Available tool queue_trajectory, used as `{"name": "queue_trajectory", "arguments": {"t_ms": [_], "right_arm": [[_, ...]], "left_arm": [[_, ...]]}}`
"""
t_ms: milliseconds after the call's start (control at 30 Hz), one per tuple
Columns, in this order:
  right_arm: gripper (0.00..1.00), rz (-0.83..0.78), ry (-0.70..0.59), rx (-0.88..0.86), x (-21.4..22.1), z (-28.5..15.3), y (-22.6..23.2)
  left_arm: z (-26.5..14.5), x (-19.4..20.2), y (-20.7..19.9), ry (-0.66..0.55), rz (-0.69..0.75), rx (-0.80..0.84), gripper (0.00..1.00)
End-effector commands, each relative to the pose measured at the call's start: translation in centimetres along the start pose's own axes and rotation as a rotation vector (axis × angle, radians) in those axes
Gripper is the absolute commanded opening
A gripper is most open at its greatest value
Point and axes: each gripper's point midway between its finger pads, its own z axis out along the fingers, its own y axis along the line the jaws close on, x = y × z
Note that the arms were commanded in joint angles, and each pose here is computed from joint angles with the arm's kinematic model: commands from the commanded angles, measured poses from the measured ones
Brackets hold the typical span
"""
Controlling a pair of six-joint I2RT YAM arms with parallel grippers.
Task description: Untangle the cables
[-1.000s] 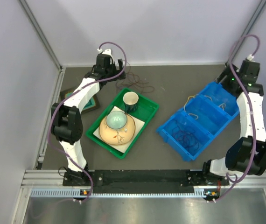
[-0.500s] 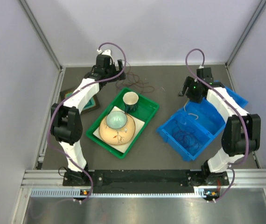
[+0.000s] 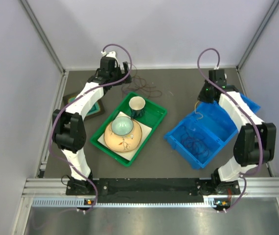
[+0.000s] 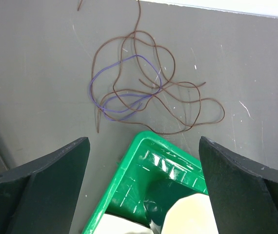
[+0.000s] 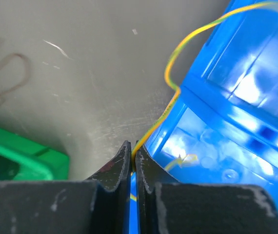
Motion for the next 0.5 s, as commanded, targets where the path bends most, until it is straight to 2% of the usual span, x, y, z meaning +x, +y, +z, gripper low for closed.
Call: {"name": "queue_trajectory", "arguments": {"t_ms": [0,233,367,467], "right_arm": [[0.0,-0.018,-0.256,-0.081,-8.5,-8.2,1.6],[0.0,0.095,-0.29,-0.082,-12.3,-10.5,-3.4],[0.0,0.249,-0.298,-0.106,-13.8,-10.3,-7.1],[0.0,0.277,-0.316,-0.088,-14.6,-9.7,-8.6]], "left_arm": [[-2.1,-2.5,-1.7,-0.068,0.003,0.068,0.99],[-2.1,-2.9,-2.2,-0.072,-0.003,0.09,0.99],[-2.4,-3.0,-2.1,-0.077,0.007,0.085,0.99],[-2.6,-3.2,-2.2,-0.082,0.008,0.086,0.99]]}}
